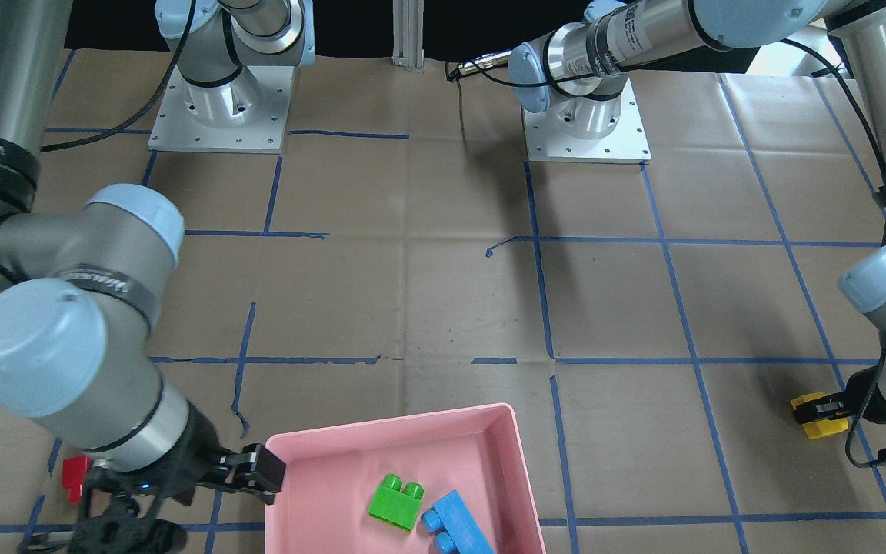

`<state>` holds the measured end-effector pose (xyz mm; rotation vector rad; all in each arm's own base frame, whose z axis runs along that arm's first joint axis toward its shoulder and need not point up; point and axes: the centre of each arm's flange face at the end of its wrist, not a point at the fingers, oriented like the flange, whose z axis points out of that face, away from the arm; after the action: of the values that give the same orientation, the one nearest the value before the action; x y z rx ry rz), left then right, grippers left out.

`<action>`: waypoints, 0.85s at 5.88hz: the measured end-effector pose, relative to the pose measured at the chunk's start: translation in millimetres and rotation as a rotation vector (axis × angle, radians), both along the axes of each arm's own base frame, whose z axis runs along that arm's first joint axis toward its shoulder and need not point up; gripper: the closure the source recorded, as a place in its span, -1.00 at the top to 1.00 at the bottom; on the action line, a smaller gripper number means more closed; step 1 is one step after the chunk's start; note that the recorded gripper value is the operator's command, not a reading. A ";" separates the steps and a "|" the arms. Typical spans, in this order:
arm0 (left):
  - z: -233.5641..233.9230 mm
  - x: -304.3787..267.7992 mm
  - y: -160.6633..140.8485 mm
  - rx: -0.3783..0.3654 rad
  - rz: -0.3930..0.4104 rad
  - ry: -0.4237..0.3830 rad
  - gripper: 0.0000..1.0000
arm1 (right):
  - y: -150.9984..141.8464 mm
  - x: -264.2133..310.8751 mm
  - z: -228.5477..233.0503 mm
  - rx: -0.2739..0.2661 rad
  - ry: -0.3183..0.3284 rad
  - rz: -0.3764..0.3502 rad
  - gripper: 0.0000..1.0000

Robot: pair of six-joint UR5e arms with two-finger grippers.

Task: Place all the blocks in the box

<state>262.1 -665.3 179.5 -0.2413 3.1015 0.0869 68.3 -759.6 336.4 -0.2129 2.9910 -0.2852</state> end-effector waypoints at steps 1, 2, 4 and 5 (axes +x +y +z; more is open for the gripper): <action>15.5 -9.0 -3.9 -0.033 -0.004 0.023 -1.00 | 0.8 -48.2 -20.2 0.021 0.049 0.052 0.99; 45.5 -34.8 -13.8 -0.083 -0.033 0.041 -1.00 | 3.2 -91.6 -52.0 0.069 0.110 0.086 0.99; 104.1 -160.0 -48.9 -0.167 -0.204 0.036 -1.00 | 5.6 -129.2 -104.3 0.156 0.156 0.095 0.98; 129.4 -243.5 -66.8 -0.205 -0.320 0.026 -1.00 | 8.0 -133.3 -124.3 0.191 0.163 0.095 0.84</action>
<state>18.6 -732.1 309.0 0.2554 3.1257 -0.2375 -65.0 -751.6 212.1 -0.3727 3.1303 0.0302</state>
